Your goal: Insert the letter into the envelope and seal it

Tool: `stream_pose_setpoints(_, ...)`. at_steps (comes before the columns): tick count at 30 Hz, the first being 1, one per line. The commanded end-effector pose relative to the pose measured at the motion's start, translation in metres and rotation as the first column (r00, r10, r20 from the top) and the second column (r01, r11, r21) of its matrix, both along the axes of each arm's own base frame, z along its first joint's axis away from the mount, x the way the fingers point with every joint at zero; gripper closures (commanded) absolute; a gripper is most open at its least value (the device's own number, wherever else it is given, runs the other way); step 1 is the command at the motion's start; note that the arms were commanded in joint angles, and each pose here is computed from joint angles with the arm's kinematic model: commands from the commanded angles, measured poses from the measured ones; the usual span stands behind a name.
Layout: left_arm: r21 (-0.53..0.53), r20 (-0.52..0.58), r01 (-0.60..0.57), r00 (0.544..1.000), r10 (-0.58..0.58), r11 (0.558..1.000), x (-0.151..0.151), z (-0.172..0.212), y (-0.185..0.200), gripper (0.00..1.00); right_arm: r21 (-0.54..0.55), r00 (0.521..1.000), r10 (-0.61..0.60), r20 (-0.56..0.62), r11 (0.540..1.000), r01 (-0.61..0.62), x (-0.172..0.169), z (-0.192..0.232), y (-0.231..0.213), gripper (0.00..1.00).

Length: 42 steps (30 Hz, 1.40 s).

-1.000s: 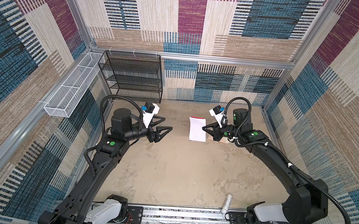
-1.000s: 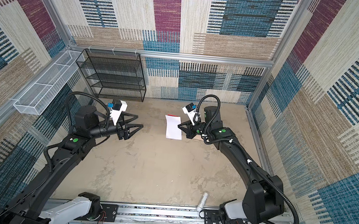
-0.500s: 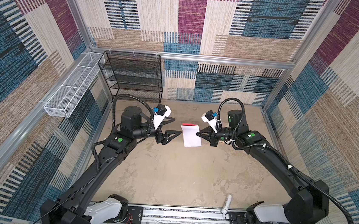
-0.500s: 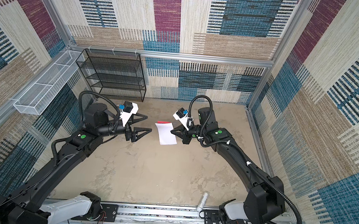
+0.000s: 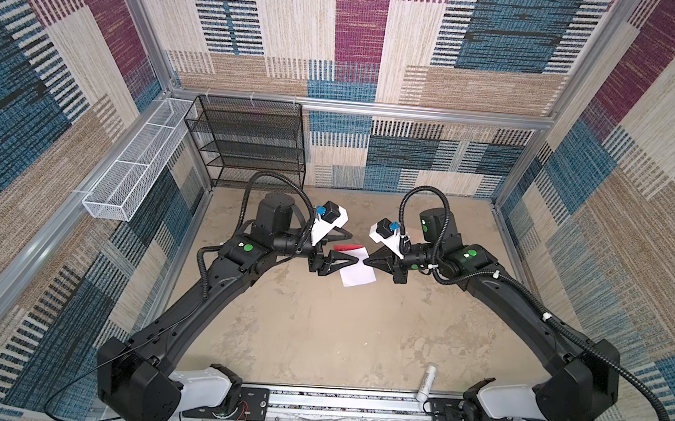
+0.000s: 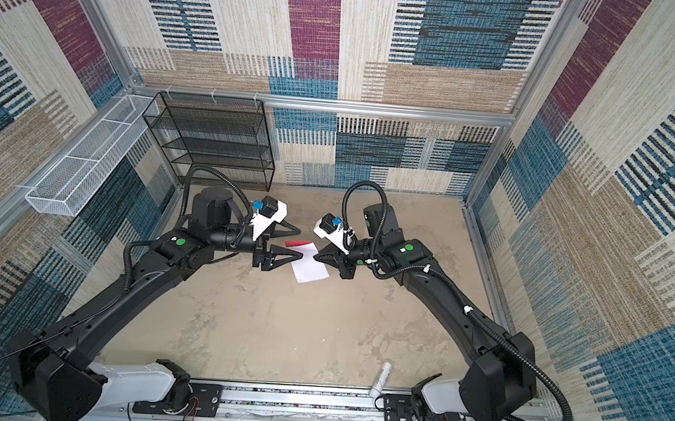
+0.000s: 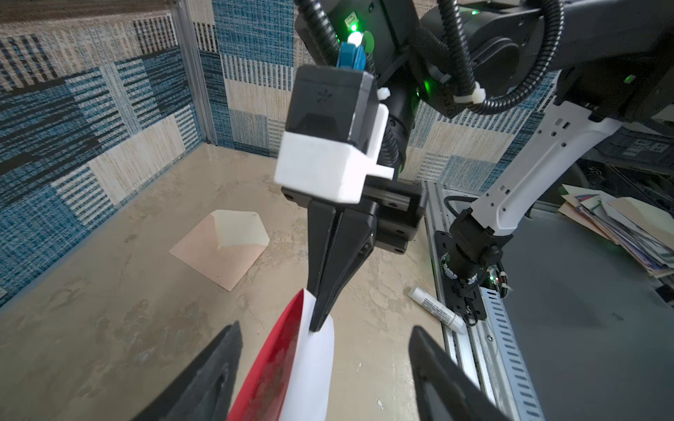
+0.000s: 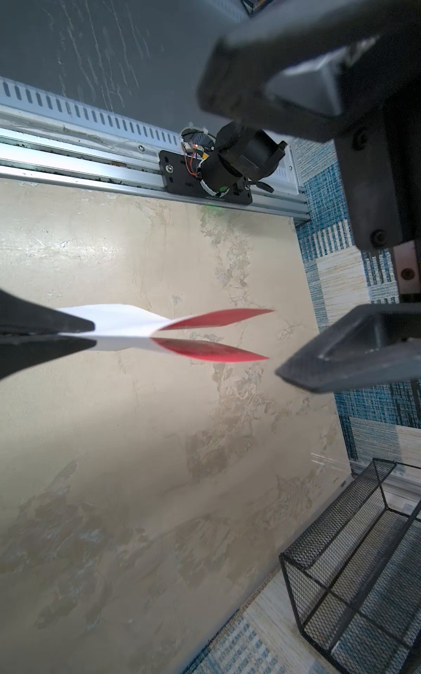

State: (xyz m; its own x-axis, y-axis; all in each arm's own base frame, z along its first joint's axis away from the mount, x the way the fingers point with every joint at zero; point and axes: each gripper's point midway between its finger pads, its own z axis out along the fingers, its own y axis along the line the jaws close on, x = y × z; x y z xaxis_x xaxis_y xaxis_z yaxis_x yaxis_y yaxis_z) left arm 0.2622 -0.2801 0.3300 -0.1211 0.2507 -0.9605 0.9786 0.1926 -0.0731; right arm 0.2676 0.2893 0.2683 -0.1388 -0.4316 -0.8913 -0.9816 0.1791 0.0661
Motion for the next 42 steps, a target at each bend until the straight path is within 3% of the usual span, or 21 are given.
stream_pose_setpoints(1, 0.025, 0.006, 0.066, 0.998, -0.066, 0.997, -0.01, -0.006, -0.004, 0.29, -0.009, 0.999, 0.014, 0.039, 1.0, -0.014, -0.001, 0.003, 0.001, 1.0)
stream_pose_setpoints(8, 0.099, -0.025, 0.106, 0.994, -0.104, 0.989, -0.017, -0.024, -0.007, 0.42, -0.046, 0.998, 0.025, 0.054, 0.999, -0.023, -0.006, -0.002, 0.003, 1.0)
stream_pose_setpoints(12, 0.128, -0.012, 0.091, 0.996, -0.09, 0.988, -0.015, -0.033, -0.007, 0.45, -0.067, 0.997, 0.03, 0.064, 0.997, -0.026, -0.008, -0.005, 0.004, 1.0)
stream_pose_setpoints(20, 0.147, -0.01, 0.065, 0.998, -0.064, 0.987, -0.01, -0.046, -0.006, 0.61, -0.092, 0.997, 0.038, 0.073, 0.995, -0.031, -0.014, -0.01, 0.004, 1.0)
stream_pose_setpoints(35, 0.122, 0.076, 0.018, 0.997, -0.027, 0.992, -0.006, -0.029, -0.002, 0.38, -0.148, 0.997, 0.032, 0.068, 0.989, -0.022, -0.017, -0.028, -0.001, 1.0)
stream_pose_setpoints(42, 0.119, 0.018, 0.07, 0.997, -0.072, 0.99, -0.005, -0.04, -0.01, 0.36, -0.121, 0.995, 0.057, 0.083, 0.992, -0.047, -0.021, -0.017, 0.005, 1.0)
